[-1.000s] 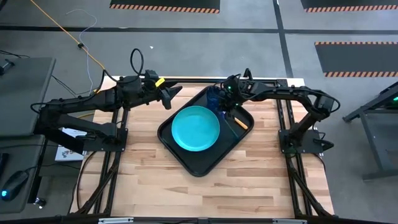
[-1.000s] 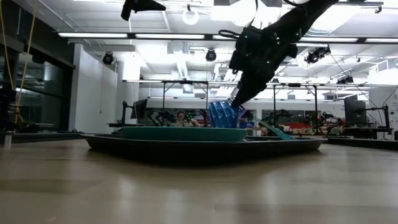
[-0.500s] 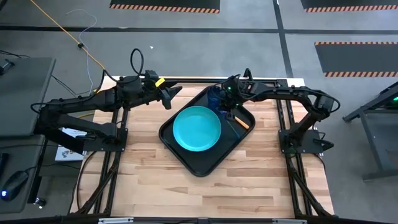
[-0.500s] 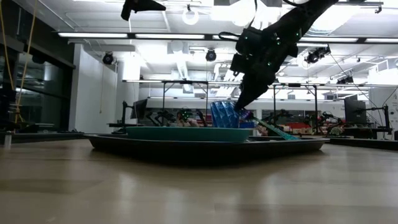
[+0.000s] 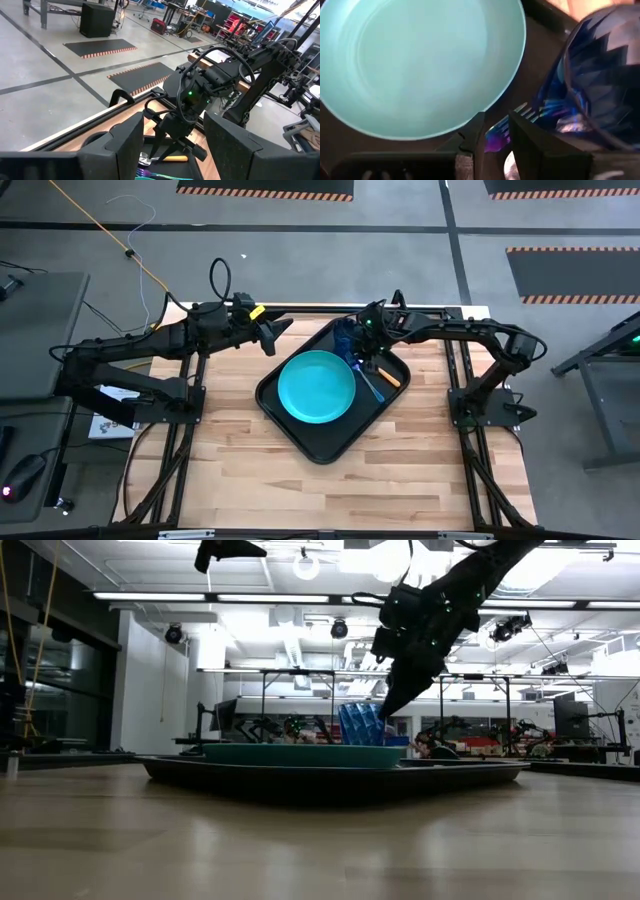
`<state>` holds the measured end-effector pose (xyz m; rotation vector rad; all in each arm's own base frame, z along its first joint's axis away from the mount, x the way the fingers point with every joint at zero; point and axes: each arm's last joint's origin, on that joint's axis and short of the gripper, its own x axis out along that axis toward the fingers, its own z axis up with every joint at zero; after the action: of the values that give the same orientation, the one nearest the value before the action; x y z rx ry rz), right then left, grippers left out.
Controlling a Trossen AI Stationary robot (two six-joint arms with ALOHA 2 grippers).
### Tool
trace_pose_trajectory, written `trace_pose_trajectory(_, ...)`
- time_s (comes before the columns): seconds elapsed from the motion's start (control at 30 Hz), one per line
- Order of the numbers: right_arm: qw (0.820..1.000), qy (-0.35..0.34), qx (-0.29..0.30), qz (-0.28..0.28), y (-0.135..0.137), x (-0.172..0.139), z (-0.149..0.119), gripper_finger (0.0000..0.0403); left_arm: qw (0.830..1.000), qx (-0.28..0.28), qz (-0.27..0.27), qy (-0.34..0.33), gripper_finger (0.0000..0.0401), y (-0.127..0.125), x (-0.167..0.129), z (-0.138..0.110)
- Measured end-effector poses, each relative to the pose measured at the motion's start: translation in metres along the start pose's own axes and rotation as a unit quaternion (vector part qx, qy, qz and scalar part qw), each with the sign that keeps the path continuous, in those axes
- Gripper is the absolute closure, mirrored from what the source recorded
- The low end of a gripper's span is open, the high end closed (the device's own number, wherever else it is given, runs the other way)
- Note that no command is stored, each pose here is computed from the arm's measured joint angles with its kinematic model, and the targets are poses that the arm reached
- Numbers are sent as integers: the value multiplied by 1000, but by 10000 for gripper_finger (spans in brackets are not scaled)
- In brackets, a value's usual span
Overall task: Pick and place plate/cup/fork/spoon on tray
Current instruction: Return to Home Position
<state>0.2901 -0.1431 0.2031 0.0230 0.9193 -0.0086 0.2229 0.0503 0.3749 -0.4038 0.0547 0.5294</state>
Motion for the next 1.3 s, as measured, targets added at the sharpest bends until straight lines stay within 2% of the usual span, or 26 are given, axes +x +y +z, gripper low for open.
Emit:
trace_pose_trajectory(0.3,994,99,30,40,15,-23,-19,325,1000,8,0,0,206,0,0,0)
trace_pose_trajectory(0.53,969,217,82,84,29,-39,-41,328,1000,8,0,0,206,0,0,0)
trace_pose_trajectory(0.67,963,212,123,111,38,-38,-59,350,1000,9,0,0,206,0,0,0)
trace_pose_trajectory(0.8,961,183,166,121,56,-37,-85,390,1000,10,2,4,206,0,0,-1)
trace_pose_trajectory(0.9,962,147,198,114,73,-40,-98,397,1000,10,2,4,206,0,0,-1)
trace_pose_trajectory(1.0,969,53,212,116,85,-50,-91,396,1000,10,2,4,206,0,0,-1)
trace_pose_trajectory(1.1,966,-17,232,117,95,-60,-86,401,1000,10,2,4,206,0,0,-1)
trace_pose_trajectory(1.2,961,-115,227,112,101,-71,-70,401,1000,10,1,3,206,0,0,-1)
trace_pose_trajectory(1.3,947,-203,218,118,103,-78,-54,402,1000,10,1,4,206,0,0,-1)
